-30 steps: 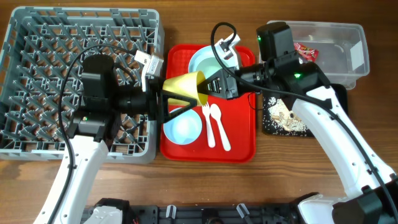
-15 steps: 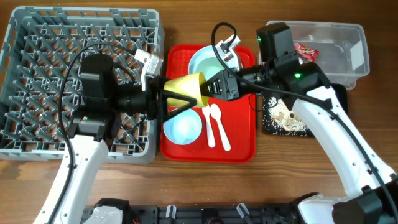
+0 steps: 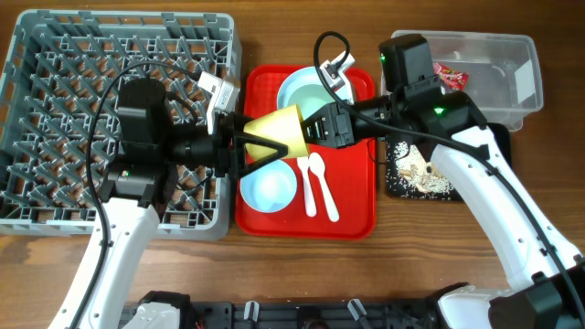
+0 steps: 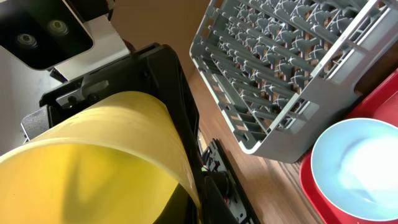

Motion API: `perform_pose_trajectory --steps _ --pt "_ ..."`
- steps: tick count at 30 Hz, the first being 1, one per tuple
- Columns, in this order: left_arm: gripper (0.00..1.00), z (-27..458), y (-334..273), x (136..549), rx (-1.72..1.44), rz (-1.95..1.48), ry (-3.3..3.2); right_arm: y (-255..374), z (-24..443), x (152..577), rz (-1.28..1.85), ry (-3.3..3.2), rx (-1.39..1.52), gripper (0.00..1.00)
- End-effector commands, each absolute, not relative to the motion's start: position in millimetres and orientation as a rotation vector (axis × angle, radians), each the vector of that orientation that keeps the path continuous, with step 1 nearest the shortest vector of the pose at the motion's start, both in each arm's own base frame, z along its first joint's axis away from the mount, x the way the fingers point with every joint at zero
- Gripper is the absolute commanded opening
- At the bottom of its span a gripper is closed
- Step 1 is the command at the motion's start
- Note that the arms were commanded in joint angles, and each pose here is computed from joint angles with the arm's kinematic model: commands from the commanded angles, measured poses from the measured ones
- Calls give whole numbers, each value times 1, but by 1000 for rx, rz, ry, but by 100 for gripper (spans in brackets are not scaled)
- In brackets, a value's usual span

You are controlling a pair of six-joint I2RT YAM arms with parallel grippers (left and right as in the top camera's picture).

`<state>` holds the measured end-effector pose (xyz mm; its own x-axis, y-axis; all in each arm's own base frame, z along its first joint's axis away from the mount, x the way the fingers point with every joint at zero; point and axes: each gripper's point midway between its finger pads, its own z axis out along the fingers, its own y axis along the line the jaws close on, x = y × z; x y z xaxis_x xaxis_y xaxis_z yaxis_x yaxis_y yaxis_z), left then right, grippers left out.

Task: Sort waste into correct bins and load items into the dishwasher rack
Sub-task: 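Hand the yellow cup from the right gripper to the left gripper, then lower the yellow cup into the dish rack with the left gripper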

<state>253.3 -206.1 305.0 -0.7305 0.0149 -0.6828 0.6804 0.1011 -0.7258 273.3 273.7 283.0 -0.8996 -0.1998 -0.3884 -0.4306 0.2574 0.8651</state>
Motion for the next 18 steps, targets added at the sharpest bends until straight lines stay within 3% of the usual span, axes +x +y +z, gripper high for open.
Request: perform_pose_trajectory --steps 1,5,9,14,18 --pt "63 309 -207 256 693 -1649 1849 275 272 270 1693 2370 -576 8" --pt "59 300 -205 270 610 -1574 1900 275 272 270 1695 2372 -573 27" --pt "47 288 -200 285 504 -1479 1966 275 272 269 1695 2376 -571 38" --pt "33 266 -188 304 344 -1338 2076 271 272 273 1687 2375 -552 46" --pt "31 255 -181 310 274 -1270 2127 260 258 285 1574 2440 -464 51"
